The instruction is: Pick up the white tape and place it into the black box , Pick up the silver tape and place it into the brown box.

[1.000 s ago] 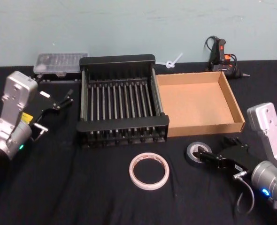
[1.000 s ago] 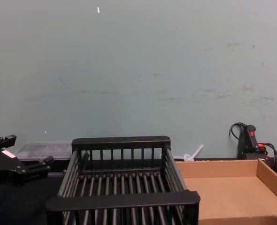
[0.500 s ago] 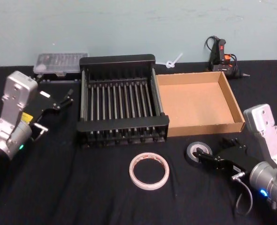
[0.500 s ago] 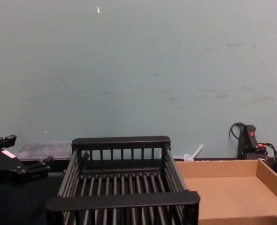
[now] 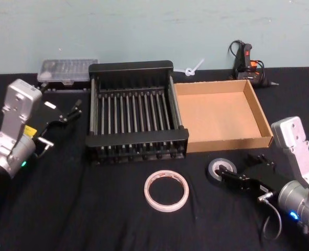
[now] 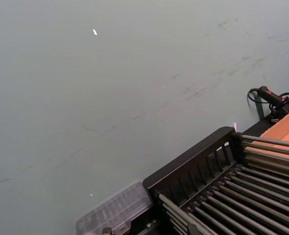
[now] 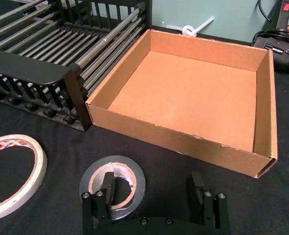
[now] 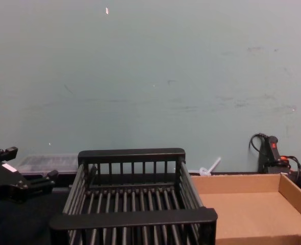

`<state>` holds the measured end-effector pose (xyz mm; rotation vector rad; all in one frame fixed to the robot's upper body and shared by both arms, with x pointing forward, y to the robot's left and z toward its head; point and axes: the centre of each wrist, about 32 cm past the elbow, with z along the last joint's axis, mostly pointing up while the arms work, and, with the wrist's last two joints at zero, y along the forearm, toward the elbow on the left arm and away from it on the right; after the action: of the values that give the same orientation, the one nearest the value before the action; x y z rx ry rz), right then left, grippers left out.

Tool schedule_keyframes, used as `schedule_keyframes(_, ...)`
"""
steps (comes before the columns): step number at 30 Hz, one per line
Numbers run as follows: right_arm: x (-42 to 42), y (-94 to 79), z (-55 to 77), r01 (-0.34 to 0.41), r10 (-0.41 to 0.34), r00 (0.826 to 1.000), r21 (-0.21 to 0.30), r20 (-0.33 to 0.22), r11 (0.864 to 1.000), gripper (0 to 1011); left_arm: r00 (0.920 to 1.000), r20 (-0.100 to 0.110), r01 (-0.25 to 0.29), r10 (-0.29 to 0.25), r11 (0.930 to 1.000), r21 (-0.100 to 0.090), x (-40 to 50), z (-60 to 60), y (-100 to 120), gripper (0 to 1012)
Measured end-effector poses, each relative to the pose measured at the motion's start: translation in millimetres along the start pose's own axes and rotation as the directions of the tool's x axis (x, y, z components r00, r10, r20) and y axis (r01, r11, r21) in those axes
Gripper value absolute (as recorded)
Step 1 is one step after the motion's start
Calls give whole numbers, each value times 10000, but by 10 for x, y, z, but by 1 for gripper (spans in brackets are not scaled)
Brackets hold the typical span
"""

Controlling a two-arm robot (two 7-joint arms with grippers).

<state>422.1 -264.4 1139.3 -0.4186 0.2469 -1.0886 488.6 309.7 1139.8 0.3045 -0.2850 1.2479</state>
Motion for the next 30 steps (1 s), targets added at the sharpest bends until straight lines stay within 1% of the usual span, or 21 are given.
schedule_keyframes(2,0,0,0,-3,3,10000,1,-3,10000,954,10000,0,0,0,10000,0,0,0,0,1001)
schedule_keyframes(4,0,-1,1,-4,4,10000,5,-5,10000,903,10000,-1,0,0,10000,-1,0,0,0,1001)
schedule_keyframes(5,0,-1,1,-4,4,10000,5,-7,10000,903,10000,0,-1,1,10000,-1,0,0,0,1001)
schedule_keyframes(9,1,-2,2,-5,5,10000,10,-14,10000,763,10000,0,1,-1,10000,-1,0,0,0,1001)
schedule_keyframes(10,1,-2,2,-5,5,10000,9,-16,10000,763,10000,-1,0,0,10000,0,0,0,0,1001)
schedule_keyframes(11,1,-2,2,-5,5,10000,10,-17,10000,733,10000,0,0,0,10000,0,0,0,0,1002)
schedule_keyframes(12,1,-2,2,-5,5,10000,10,-18,10000,677,10000,0,0,0,10000,0,0,0,0,1001)
schedule_keyframes(14,1,-2,2,-5,5,10000,11,-19,10000,625,10000,0,0,0,10000,0,0,0,0,1001)
schedule_keyframes(15,1,-2,2,-5,5,10000,11,-20,10000,567,10000,0,0,0,10000,0,0,0,0,1001)
schedule_keyframes(17,1,-2,3,-4,4,10000,12,-21,10000,533,10000,0,0,0,10000,0,0,0,0,1001)
schedule_keyframes(18,1,-2,3,-5,5,10000,12,-22,10000,504,10000,0,0,0,10000,0,0,0,0,1001)
schedule_keyframes(19,1,-2,2,-4,4,10000,11,-23,10000,447,10000,0,0,0,10000,0,0,0,0,1001)
schedule_keyframes(22,2,-2,3,-3,3,10000,12,-24,10000,386,10000,0,0,0,10000,0,0,0,0,1001)
schedule_keyframes(23,1,-2,3,-3,3,10000,13,-26,10000,330,10000,0,0,0,10000,0,0,0,0,1001)
schedule_keyframes(24,1,-2,2,-4,4,10000,12,-26,10000,301,10000,0,0,0,10000,-1,0,0,0,1002)
schedule_keyframes(25,1,-2,3,-3,3,10000,13,-27,10000,243,10000,0,0,0,10000,-1,0,0,0,1001)
schedule_keyframes(26,1,-2,2,-4,4,10000,13,-28,10000,243,10000,0,0,0,10000,0,0,0,0,1001)
schedule_keyframes(27,1,-2,3,-4,4,10000,14,-28,10000,202,10000,-1,0,0,10000,0,0,0,0,1001)
schedule_keyframes(30,2,-2,3,-4,4,10000,14,-31,10000,147,10000,0,0,0,10000,0,0,0,0,1001)
